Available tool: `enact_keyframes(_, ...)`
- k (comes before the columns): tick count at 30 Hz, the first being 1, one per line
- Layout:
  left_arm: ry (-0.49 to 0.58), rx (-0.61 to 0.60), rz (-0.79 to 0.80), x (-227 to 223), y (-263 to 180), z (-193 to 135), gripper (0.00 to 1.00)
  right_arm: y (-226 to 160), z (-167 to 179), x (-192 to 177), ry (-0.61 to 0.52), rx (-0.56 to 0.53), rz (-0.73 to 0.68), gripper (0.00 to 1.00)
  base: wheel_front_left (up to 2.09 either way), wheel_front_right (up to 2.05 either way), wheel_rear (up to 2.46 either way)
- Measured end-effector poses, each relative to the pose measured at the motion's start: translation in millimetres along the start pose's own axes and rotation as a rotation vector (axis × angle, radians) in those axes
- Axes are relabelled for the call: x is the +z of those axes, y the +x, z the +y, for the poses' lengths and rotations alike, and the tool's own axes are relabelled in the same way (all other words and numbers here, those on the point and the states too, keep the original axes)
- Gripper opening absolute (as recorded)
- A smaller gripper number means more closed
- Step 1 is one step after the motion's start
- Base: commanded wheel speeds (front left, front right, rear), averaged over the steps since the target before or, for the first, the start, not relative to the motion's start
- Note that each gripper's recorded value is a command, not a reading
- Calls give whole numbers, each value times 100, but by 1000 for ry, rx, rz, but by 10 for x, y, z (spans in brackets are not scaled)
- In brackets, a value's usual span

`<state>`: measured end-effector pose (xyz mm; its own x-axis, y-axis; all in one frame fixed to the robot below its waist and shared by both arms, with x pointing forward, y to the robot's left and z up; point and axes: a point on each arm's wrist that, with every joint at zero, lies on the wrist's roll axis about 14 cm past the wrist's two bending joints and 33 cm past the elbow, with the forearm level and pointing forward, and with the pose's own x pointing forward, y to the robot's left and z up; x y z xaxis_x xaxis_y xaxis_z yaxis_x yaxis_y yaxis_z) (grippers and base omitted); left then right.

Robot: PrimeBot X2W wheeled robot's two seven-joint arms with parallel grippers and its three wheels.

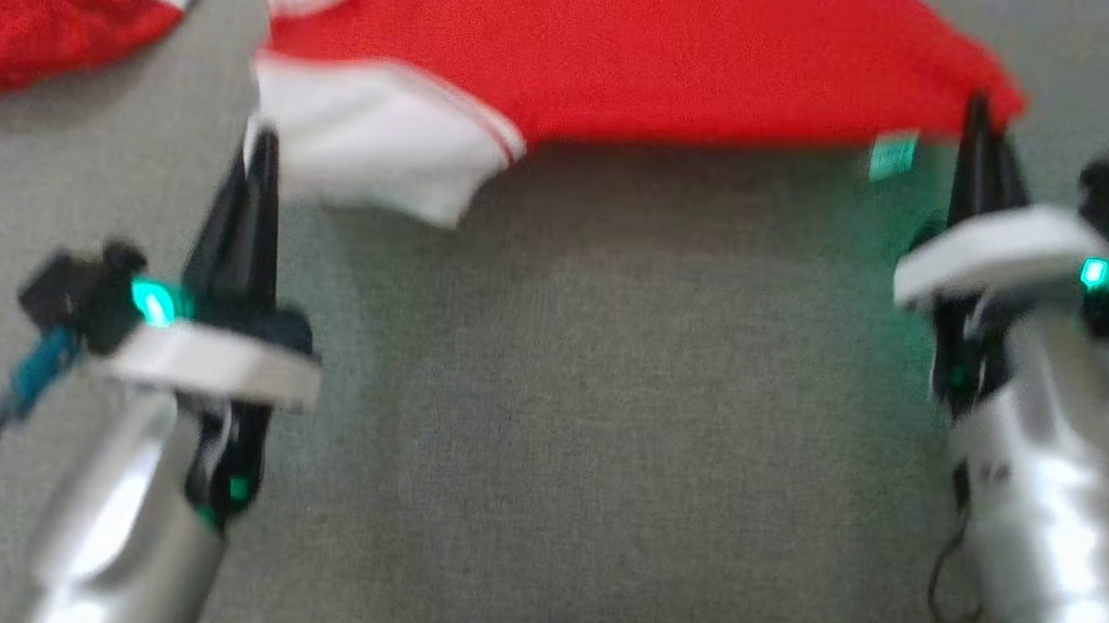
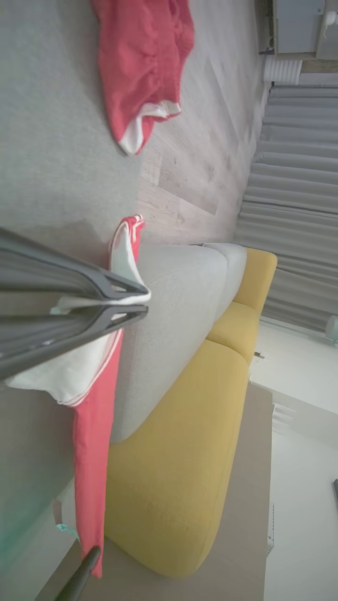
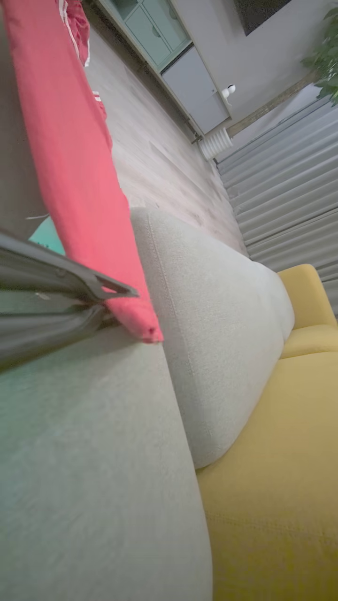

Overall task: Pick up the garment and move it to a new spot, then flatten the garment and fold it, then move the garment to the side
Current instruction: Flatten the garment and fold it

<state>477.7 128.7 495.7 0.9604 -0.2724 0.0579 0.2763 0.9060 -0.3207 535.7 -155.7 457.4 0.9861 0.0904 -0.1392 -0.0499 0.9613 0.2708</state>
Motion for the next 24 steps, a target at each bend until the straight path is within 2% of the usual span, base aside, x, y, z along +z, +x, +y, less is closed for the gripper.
enact_keyframes(6, -22, 37, 21, -6, -612, -111, 0, -605, -53, -87, 34, -22, -7, 0, 0, 0, 0)
enact_keyframes(15, -37, 107, 73, -10, -1441, -275, 0, -1318, -133, -221, 65, -52, -10, 0, 0, 0, 0)
enact_keyframes(24, -53, 140, 149, -118, -1784, -341, 0, -1764, -240, -526, 54, -77, 140, 0, 0, 0, 0)
